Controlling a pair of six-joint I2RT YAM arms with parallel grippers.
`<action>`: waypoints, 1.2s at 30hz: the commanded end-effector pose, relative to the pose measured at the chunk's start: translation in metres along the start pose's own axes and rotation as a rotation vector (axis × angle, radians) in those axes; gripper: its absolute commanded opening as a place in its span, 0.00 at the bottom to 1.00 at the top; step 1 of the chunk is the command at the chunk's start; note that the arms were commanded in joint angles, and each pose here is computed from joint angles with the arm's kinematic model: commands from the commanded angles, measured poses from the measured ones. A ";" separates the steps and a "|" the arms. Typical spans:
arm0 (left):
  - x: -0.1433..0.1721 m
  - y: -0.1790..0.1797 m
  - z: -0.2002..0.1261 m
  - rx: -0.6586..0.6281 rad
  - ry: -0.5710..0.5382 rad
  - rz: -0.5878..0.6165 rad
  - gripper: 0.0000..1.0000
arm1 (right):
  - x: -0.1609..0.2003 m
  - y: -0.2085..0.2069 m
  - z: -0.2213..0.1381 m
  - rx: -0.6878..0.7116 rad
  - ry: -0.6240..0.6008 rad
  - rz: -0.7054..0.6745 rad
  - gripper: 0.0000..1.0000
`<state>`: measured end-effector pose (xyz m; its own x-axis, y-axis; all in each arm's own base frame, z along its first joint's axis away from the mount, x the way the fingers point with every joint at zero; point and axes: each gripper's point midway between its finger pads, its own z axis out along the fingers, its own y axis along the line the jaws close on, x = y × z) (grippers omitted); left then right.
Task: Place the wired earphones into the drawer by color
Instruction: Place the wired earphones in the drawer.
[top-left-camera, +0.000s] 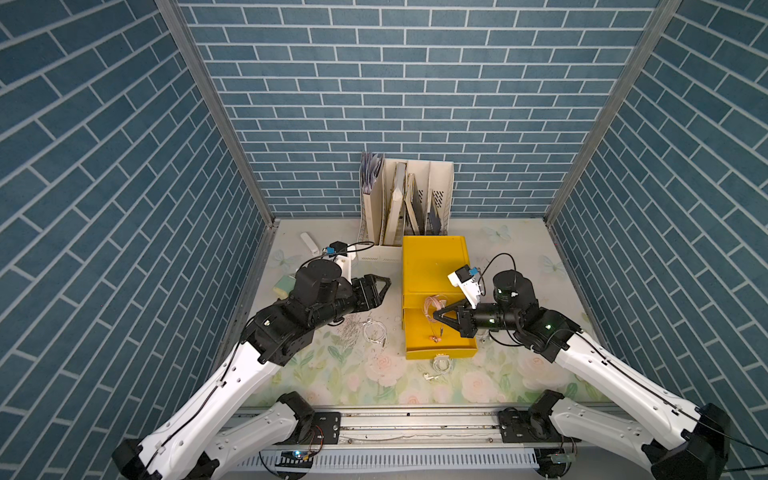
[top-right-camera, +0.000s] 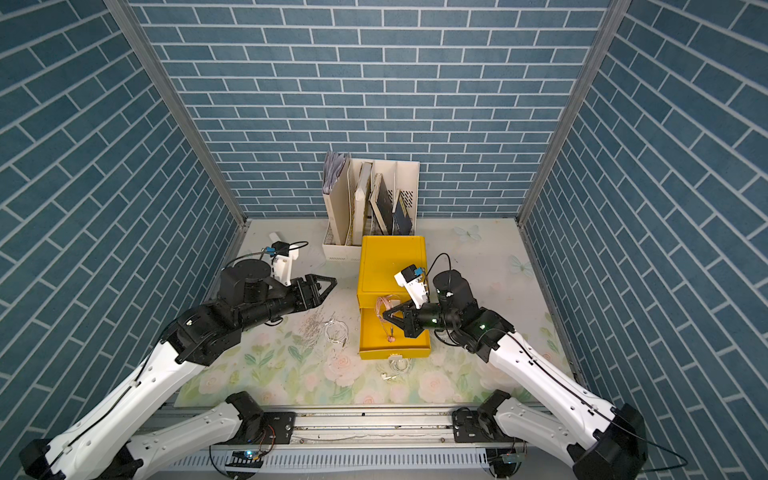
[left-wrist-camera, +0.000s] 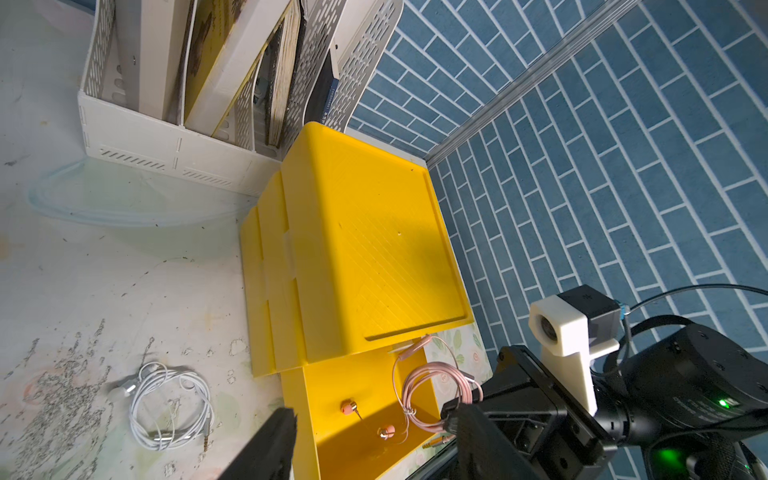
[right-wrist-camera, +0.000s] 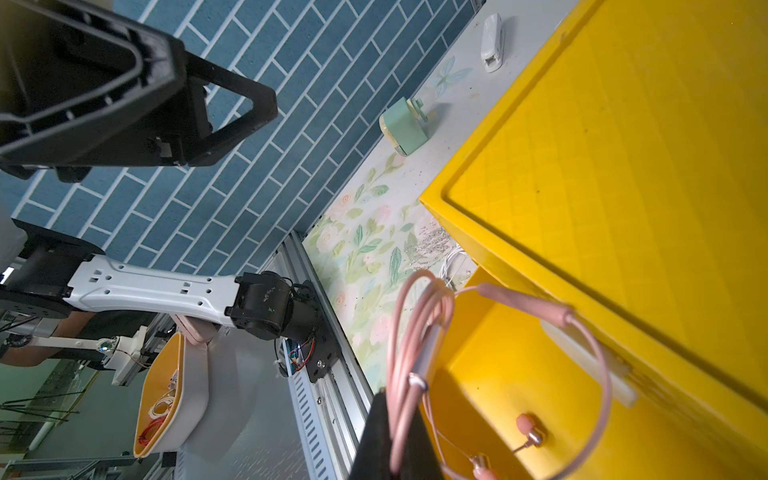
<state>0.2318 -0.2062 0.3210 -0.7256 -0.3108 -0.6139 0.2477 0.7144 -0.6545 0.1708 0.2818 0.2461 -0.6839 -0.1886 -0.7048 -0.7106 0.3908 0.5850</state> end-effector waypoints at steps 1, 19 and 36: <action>-0.001 0.001 -0.002 0.004 -0.016 0.008 0.67 | -0.004 0.003 -0.002 -0.023 -0.040 -0.016 0.00; 0.009 0.011 0.005 -0.012 -0.001 0.000 0.66 | 0.037 -0.048 0.013 0.132 0.020 -0.010 0.00; 0.016 0.020 0.012 -0.028 0.014 -0.008 0.66 | 0.048 -0.068 0.016 0.212 0.066 -0.012 0.24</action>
<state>0.2314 -0.2051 0.2946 -0.7433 -0.3040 -0.5958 0.2215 0.7286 -0.6481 0.1854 0.2645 0.1708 -0.7074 -0.2341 -0.6669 -0.6618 0.5507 0.5086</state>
